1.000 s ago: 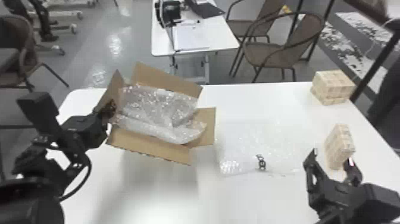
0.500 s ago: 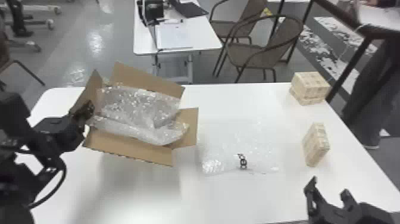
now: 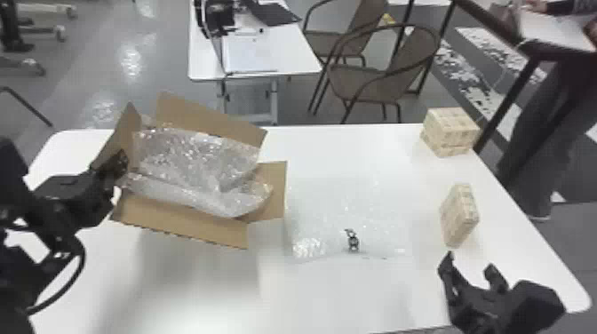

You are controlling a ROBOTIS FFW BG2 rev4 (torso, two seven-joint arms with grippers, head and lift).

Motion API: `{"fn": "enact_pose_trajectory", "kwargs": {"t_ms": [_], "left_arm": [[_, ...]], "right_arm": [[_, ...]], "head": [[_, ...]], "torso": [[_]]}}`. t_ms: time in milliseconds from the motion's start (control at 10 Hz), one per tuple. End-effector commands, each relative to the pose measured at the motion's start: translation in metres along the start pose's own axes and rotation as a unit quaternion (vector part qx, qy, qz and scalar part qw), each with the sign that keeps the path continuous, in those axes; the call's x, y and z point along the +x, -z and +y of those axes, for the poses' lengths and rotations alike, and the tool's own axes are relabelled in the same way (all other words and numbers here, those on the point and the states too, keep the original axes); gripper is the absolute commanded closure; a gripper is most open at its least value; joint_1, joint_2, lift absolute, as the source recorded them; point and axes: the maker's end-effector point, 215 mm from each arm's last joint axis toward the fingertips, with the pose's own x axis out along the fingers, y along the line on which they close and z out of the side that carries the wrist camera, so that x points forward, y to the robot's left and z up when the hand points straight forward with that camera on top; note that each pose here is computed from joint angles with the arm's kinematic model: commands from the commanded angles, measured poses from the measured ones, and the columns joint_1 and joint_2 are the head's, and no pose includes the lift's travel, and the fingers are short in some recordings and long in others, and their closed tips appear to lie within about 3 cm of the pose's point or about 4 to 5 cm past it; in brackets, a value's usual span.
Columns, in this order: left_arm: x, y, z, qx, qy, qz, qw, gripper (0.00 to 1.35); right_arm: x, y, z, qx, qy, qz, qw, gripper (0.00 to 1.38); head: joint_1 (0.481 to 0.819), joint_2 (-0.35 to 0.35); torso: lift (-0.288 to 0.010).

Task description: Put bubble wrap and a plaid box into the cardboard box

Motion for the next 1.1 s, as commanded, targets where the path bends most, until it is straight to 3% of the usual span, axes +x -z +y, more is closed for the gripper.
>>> {"fn": "enact_pose_trajectory", "kwargs": {"t_ms": [0, 1000], "left_arm": [[0.0, 0.001, 0.0, -0.002, 0.0, 0.0, 1.0, 1.22], [0.0, 0.001, -0.001, -0.002, 0.001, 0.0, 1.0, 1.22]], "right_arm": [[0.009, -0.001, -0.005, -0.006, 0.004, -0.002, 1.0, 0.51], [0.068, -0.019, -0.016, -0.014, -0.009, -0.014, 1.0, 0.44]], "head": [[0.695, -0.092], [0.695, -0.12]], "torso": [[-0.109], [-0.109]]}}
